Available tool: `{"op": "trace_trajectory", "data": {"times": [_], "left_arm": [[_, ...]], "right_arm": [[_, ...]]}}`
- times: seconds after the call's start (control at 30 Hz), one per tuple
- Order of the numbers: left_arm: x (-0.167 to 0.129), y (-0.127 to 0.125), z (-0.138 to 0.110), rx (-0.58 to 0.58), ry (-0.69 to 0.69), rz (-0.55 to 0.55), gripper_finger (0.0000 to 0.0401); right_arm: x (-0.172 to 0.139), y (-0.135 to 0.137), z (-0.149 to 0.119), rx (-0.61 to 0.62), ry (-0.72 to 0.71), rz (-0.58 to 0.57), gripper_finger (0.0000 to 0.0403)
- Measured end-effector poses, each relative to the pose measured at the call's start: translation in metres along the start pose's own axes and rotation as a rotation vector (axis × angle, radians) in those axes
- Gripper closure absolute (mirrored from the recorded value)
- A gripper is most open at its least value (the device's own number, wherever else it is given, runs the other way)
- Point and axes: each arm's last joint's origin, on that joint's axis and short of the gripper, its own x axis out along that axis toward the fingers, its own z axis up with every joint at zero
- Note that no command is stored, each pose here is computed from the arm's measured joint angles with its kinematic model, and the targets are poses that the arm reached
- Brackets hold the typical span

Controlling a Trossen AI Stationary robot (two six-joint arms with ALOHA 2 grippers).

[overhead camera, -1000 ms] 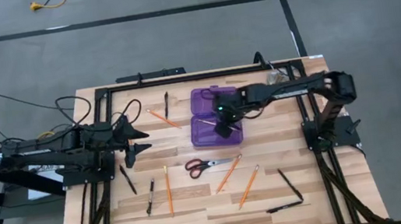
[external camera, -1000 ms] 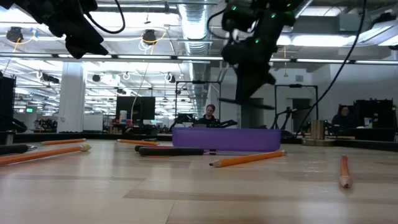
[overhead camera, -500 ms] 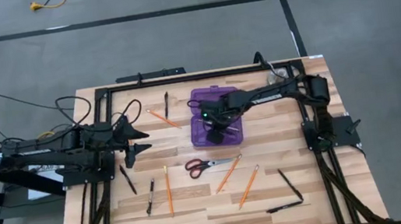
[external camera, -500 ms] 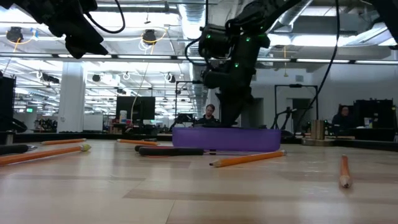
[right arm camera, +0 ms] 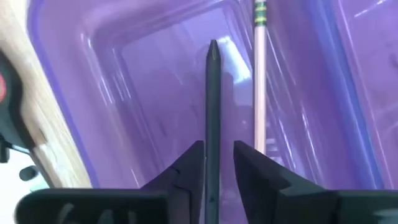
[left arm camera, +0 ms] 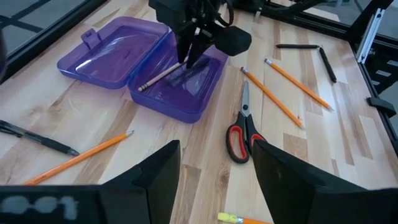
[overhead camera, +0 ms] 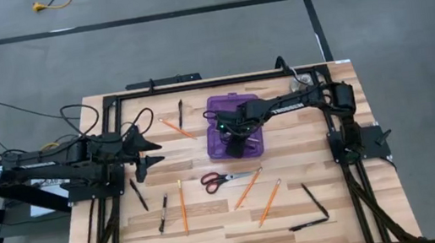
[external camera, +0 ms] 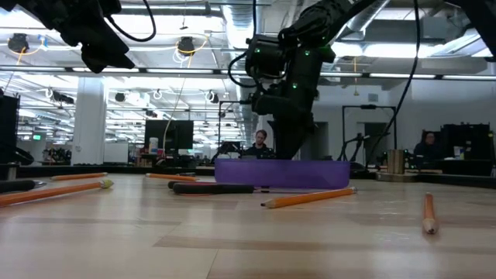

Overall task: Pick & place school supplies into a supply box
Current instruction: Put the black pen into the pencil box

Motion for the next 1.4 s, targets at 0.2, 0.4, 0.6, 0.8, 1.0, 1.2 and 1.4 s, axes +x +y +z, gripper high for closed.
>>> {"op": "trace_trajectory", "data": {"times": [0.2,0.4,0.6,0.8,1.0,1.2,1.4], "left_arm": [[0.000,0.000,0.001,-0.001,-0.013,0.015,0.0211],[0.002,0.002,0.008,-0.062,-0.103,0.120,0.0211],[0.023,0.009,0.018,-0.109,-0.136,0.222,0.0211],[0.056,0.043,0.022,-0.189,-0.081,0.409,0.0211],[0.081,0.100,0.019,-0.317,-0.023,0.538,0.0211],[0.109,0.146,0.017,-0.428,0.057,0.545,0.0211],[0.146,0.171,0.033,-0.425,0.128,0.558,0.0211]], "right_arm": [[0.001,-0.002,-0.003,-0.021,0.037,-0.008,0.0284],[-0.017,-0.006,-0.002,-0.005,-0.003,-0.010,0.0268],[-0.059,-0.013,-0.003,-0.010,-0.120,-0.070,0.0267],[-0.113,-0.018,-0.011,-0.022,-0.263,-0.152,0.0267],[-0.153,-0.025,-0.033,-0.034,-0.362,-0.198,0.0267],[-0.178,-0.036,-0.056,-0.009,-0.394,-0.220,0.0267],[-0.185,-0.042,-0.075,0.005,-0.401,-0.223,0.0267]]}}
